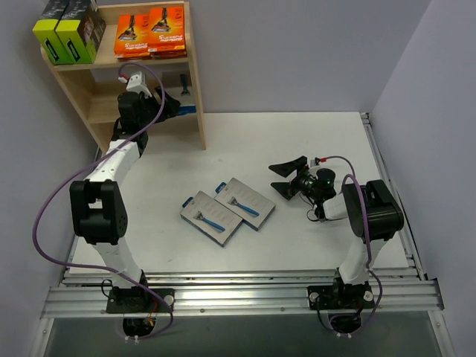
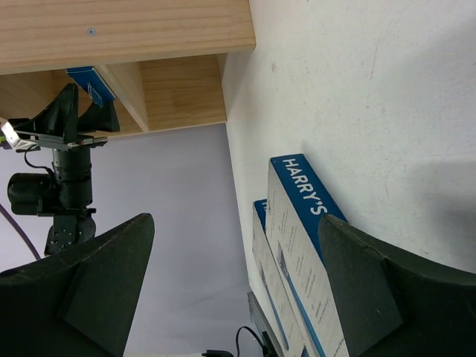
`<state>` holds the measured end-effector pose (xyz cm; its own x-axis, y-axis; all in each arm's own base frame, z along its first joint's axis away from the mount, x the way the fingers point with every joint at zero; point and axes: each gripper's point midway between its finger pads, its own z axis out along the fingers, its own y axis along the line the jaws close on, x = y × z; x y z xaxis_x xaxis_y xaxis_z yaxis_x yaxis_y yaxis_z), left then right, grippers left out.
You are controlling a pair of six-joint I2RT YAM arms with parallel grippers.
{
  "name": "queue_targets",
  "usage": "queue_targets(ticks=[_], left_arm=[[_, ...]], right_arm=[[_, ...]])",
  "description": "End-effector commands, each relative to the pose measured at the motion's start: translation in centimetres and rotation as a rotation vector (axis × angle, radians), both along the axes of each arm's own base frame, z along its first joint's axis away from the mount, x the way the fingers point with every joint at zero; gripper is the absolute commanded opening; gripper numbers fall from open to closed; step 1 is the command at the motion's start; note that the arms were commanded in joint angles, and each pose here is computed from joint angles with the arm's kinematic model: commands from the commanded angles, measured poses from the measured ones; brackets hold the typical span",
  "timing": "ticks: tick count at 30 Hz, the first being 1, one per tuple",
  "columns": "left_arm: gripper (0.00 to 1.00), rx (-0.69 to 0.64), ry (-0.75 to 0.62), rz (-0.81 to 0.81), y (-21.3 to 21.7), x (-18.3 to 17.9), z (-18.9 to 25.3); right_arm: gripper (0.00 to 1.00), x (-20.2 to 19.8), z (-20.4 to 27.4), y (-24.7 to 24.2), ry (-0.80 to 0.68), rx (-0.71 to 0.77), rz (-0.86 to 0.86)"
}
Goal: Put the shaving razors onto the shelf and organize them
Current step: Place the shaving razor onto shelf
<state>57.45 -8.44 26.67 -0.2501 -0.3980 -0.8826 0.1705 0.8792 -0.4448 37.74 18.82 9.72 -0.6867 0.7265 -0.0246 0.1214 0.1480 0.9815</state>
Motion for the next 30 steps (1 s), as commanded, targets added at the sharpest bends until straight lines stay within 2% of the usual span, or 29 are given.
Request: queue_targets(ticks=[1,2,5,16,22,24,27,28,30], left_arm=[[0.91,0.011,-0.109,-0.009,-0.3,-0.3,3.5],[0.97,0.014,-0.109,0.003,-0.1,-0.3,3.5],[0.94,0.024,-0.131,0.022,0.3,-0.8,4.6],[0.94,0.056,-0.160,0.101,1.9,-3.2,7.0],[0.94,0.056,-0.106,0.134,2.8,-7.1,7.6],[0.94,0.059,-0.103,0.140,3.1,-9.6,8.6],[0.94,0.075,-0.047,0.136,3.2,-13.1,7.7],[0.94,0.076,-0.038,0.135,3.3,-13.9,7.6],[0.94,0.074,-0.003,0.120,3.4,-16.0,7.1]], right_arm=[[0.87,0.6,7.8,0.0,-0.383,0.057,0.014],[0.88,0.6,7.8,0.0,-0.381,0.058,0.014],[0.88,0.3,8.0,0.0,-0.384,0.056,0.017],[0.88,-0.7,8.5,-0.2,-0.391,0.038,0.013],[0.89,-1.6,8.6,-0.3,-0.391,-0.013,0.015],[0.89,-1.8,8.4,-0.3,-0.385,-0.050,0.016],[0.91,-2.4,7.1,0.1,-0.359,-0.182,0.048],[0.92,-3.1,5.7,0.3,-0.324,-0.279,0.076],[0.93,-3.2,5.6,0.6,-0.330,-0.383,0.102]])
